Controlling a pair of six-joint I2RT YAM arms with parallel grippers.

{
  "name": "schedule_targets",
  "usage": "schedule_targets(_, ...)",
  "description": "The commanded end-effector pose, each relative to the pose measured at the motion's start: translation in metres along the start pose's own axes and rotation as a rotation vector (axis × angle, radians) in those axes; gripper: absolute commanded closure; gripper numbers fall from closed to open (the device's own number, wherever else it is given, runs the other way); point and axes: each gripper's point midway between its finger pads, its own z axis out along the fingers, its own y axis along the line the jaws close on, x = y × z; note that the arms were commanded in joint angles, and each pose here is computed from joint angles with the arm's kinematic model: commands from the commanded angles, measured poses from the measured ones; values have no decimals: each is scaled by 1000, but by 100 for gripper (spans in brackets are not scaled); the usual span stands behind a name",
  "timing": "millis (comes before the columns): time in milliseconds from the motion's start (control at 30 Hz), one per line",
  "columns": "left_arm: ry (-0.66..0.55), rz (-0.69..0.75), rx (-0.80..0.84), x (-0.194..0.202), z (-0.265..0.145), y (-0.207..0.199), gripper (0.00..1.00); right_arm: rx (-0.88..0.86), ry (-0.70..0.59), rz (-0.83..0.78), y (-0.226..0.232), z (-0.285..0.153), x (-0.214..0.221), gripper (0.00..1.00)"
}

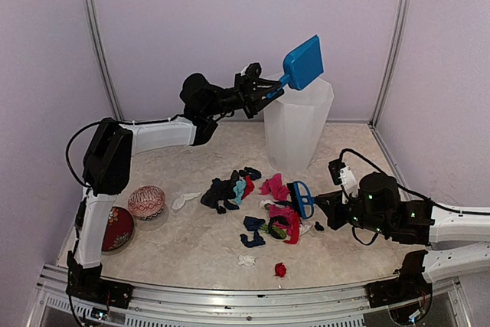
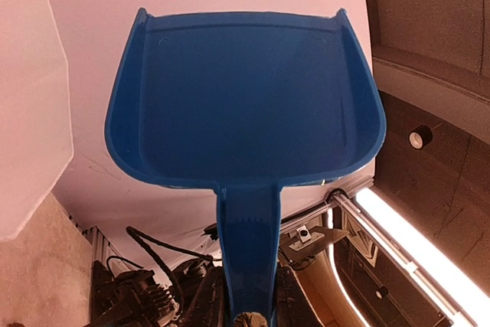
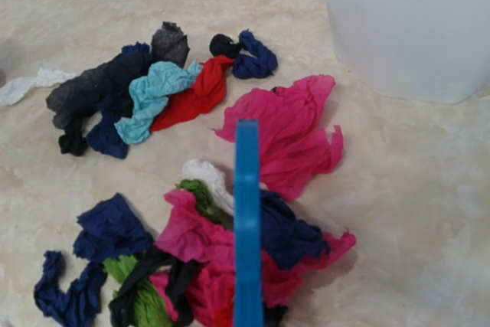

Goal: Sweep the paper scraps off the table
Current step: Dump the paper scraps in the dustpan into the trash bin, then sweep the paper scraps at the center of the board.

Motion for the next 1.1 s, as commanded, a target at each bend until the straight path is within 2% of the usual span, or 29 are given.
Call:
schedule_targets(0,12,61,12,1,2,-15,100,-3,-26,17,-1,-3,-6,100)
schedule_targets(367,15,203,-125,0,-15,-31,100,-1,-48,1,0,-6,-16,100)
schedule_targets(633,-2,331,-320,3,-38,-36,100,-17,-77,-42,4,-9,-28,100)
schedule_targets(867,-42,479,-596,7,-71,-37,100,-107,-124,-53,22,-12,-42,100)
schedule_targets(1067,-102,569,-887,20,-122,-38,100,-191,-139,-24,43,-11,-60,100)
